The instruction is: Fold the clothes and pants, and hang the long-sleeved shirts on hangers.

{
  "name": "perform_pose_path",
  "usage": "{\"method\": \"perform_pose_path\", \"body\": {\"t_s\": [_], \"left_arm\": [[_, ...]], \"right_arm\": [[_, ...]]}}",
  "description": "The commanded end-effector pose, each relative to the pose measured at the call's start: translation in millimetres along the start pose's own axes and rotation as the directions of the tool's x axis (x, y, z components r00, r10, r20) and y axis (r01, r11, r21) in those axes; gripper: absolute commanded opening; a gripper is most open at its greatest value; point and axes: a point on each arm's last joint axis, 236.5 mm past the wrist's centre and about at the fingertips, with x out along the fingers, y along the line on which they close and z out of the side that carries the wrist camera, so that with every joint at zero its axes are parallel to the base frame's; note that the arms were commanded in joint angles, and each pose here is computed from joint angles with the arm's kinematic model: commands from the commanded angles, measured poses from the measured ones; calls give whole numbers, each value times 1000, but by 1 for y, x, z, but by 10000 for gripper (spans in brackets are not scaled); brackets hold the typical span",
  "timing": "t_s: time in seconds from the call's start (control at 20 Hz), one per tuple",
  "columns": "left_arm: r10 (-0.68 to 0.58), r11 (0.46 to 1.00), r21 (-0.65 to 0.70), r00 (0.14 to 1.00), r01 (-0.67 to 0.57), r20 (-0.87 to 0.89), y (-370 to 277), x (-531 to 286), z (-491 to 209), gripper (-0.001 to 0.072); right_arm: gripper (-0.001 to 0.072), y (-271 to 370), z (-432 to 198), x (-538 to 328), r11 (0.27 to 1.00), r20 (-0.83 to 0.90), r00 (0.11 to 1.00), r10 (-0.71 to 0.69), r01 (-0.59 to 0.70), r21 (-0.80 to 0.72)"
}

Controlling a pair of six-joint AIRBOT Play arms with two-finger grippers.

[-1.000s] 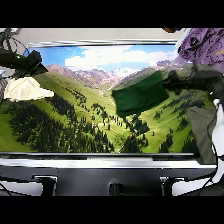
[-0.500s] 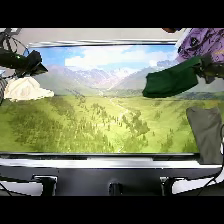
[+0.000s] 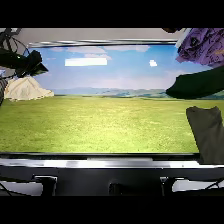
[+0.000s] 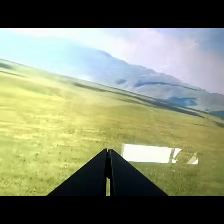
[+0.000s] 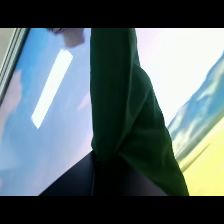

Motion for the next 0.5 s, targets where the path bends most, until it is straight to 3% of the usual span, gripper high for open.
{"method": "perform_pose_path", "body": {"t_s": [0.0,0.45], "left_arm": [[-4,1000,4,1000,4,-5,-4,2,-2,19],[-6,1000,10,1000,6,-8,-7,2,-4,20]], "right_arm": [[23,-23,25,-30,993,100,988,-122,120,22],[23,-50,27,-85,949,138,941,-308,293,116]]}}
